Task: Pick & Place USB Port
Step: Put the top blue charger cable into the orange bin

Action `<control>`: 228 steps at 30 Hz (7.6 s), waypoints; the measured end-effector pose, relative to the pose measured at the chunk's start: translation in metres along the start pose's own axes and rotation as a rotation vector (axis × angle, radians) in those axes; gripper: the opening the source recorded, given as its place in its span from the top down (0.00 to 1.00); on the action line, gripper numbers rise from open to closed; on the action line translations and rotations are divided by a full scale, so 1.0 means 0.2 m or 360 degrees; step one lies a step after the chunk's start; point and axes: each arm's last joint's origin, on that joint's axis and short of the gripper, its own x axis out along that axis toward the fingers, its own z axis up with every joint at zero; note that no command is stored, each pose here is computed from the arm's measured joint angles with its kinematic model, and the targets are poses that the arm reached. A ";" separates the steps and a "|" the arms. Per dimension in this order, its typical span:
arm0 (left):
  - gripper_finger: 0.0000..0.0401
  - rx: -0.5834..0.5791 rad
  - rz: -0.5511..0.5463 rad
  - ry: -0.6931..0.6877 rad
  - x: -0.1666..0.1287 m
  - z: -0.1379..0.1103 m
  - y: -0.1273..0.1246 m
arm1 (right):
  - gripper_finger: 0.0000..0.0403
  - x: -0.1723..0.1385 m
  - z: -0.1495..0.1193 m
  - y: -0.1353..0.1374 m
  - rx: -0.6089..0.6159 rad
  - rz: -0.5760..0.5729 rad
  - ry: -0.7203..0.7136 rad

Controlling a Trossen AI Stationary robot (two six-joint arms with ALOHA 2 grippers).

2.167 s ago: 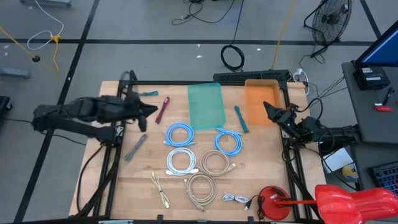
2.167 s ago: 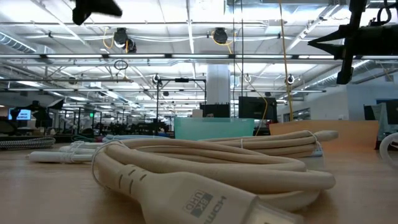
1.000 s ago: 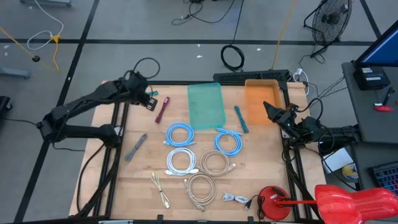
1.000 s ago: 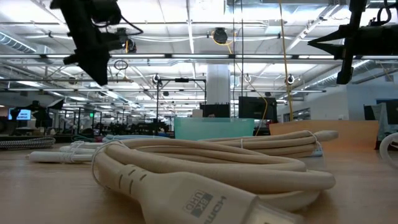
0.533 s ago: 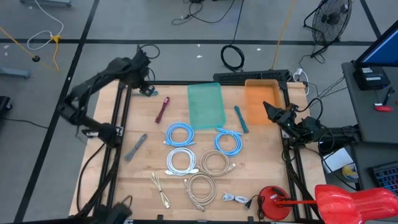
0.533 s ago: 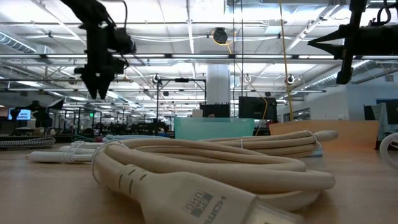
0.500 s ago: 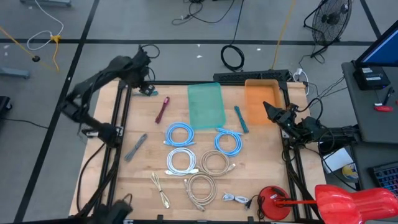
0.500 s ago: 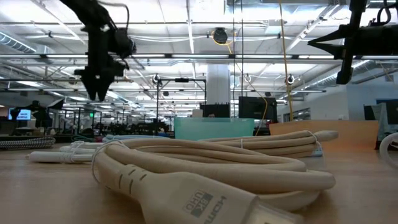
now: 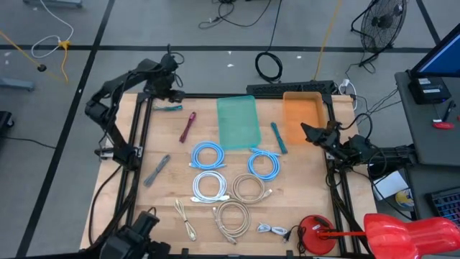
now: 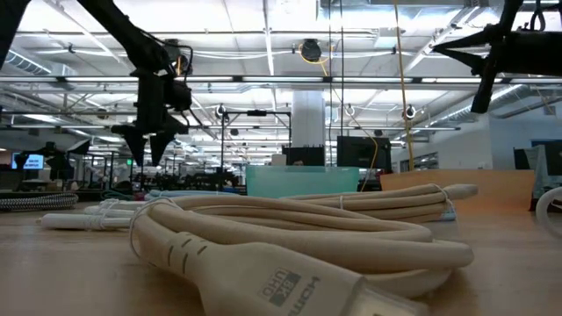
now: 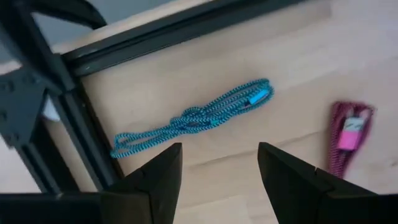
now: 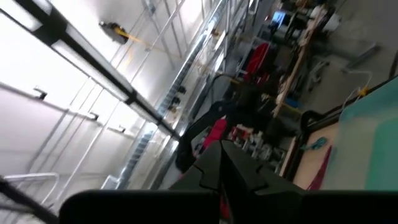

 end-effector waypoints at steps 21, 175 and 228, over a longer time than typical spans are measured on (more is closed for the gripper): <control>0.47 0.0952 0.0236 0.0462 0.25 -0.05 -0.02 | 1.00 0.00 -0.01 0.00 0.0039 0.0029 0.0071; 0.93 0.1105 -0.2222 -0.0362 -0.60 -0.56 -1.54 | 0.76 0.66 -0.50 0.32 -0.0252 -0.0007 0.0443; 0.82 0.1408 -0.1966 -0.0395 -0.87 -0.87 -1.26 | 0.99 0.47 0.08 0.03 -0.0461 -0.1677 0.0067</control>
